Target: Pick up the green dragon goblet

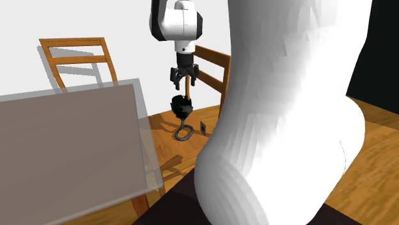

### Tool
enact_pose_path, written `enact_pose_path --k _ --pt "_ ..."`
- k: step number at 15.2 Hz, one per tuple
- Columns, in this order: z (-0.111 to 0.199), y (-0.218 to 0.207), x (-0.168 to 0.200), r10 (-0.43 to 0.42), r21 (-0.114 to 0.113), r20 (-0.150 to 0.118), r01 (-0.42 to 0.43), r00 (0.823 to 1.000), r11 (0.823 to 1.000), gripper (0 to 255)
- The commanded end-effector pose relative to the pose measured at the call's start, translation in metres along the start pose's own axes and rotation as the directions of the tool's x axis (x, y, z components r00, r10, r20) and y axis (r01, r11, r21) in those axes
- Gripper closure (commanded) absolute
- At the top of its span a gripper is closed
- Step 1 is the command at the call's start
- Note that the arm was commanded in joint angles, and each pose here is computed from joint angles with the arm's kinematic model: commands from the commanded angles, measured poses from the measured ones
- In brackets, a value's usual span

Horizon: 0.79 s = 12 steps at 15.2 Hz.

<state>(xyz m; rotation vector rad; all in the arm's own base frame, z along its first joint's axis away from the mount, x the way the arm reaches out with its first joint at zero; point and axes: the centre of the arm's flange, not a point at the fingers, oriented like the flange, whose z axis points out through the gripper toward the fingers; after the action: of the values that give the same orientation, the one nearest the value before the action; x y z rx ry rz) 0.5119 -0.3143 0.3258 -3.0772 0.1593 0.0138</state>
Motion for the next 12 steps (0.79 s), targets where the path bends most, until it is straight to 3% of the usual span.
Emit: enact_pose_path --k 1,6,12 --pt "0.015 0.017 0.015 0.004 0.007 -0.004 -0.004 1.000 1.000 0" --pt "0.052 0.059 0.047 0.017 0.022 -0.010 -0.017 1.000 1.000 0" --pt "0.084 0.060 0.047 0.017 0.022 -0.010 -0.017 1.000 1.000 0"
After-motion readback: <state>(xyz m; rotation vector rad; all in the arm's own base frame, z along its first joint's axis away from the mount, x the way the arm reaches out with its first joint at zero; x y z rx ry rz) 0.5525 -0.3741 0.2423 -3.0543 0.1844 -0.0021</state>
